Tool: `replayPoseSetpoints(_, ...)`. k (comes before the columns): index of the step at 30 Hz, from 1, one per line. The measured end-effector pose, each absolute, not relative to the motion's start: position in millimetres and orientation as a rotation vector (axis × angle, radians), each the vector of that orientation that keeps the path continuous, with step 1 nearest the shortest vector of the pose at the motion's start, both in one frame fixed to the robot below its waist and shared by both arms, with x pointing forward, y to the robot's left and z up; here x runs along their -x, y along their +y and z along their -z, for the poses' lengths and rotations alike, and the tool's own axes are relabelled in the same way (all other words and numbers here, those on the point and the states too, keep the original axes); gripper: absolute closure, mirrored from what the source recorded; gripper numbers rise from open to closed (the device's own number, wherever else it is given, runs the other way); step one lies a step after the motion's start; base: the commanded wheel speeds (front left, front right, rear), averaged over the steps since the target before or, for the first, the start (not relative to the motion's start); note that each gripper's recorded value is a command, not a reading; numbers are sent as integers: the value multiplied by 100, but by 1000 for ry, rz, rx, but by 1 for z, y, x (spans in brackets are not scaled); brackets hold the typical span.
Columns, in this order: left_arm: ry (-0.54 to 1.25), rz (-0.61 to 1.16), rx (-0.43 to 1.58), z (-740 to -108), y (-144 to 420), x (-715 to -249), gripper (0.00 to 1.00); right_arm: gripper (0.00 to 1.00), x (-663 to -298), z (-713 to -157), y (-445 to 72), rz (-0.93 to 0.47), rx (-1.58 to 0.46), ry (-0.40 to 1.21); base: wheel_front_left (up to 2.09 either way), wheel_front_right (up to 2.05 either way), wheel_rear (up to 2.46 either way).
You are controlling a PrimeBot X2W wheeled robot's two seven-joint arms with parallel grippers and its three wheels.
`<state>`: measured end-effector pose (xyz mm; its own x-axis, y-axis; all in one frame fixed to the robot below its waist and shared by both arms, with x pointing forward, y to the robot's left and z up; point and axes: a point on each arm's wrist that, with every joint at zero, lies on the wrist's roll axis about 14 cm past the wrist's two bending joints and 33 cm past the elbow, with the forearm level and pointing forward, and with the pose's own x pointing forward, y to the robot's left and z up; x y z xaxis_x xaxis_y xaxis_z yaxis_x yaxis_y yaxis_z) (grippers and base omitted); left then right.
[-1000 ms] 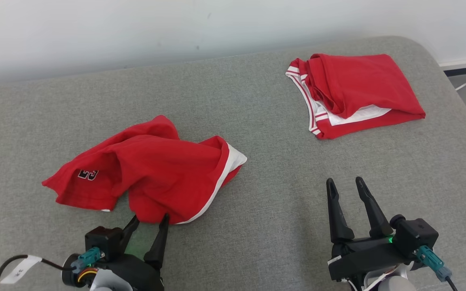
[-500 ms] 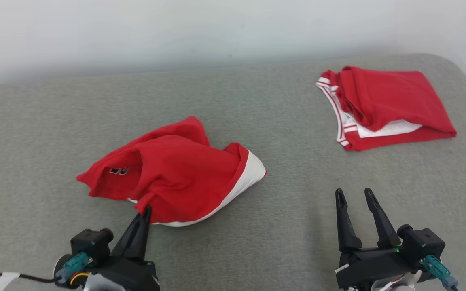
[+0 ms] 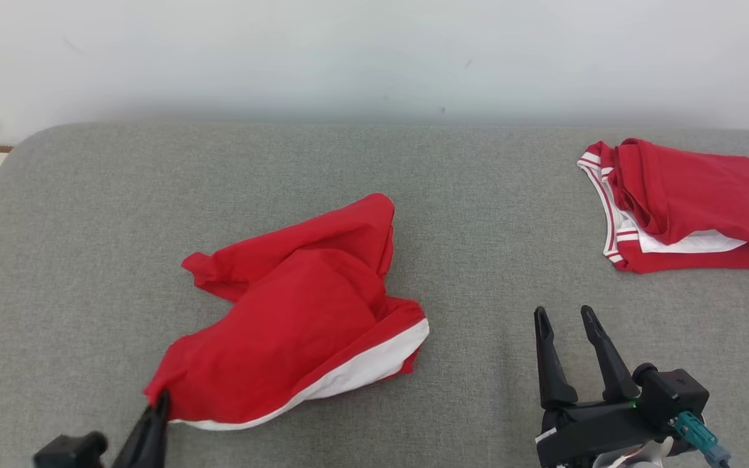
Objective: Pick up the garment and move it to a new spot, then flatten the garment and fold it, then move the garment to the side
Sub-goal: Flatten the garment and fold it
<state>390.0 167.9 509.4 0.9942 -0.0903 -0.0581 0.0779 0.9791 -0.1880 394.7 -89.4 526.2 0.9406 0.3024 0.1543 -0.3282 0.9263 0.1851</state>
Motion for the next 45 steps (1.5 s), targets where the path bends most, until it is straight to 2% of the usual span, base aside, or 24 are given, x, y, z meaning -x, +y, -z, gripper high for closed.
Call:
replayPoseSetpoints(11, 92, 5, 190, -482, 190, -384, 100, 0, -389, -515, -91, -320, -199, -86, 0, 0, 0)
replayPoseSetpoints(12, 81, 2, 189, -484, 190, -385, 66, 0, -389, -516, -90, -320, -198, -87, 0, 0, 0)
replayPoseSetpoints(13, 69, -3, 190, -487, 191, -386, 14, 0, -389, -516, -90, -322, -198, -88, 0, 0, 0)
replayPoseSetpoints(14, 58, -8, 194, -489, 192, -387, 0, 0, -389, -516, -89, -325, -199, -88, 0, 0, 0)
replayPoseSetpoints(28, -125, -92, 183, -535, 210, -381, 0, 0, -395, -516, -59, -418, -169, -51, 0, 0, 0)
replayPoseSetpoints(39, -181, -123, 201, -547, 210, -367, 0, 0, -403, -488, -17, -586, -74, 127, 0, 0, 0)
replayPoseSetpoints(45, -174, -143, 203, -542, 213, -362, 0, 0, -421, -476, -7, -621, -45, 194, 0, 0, 0)
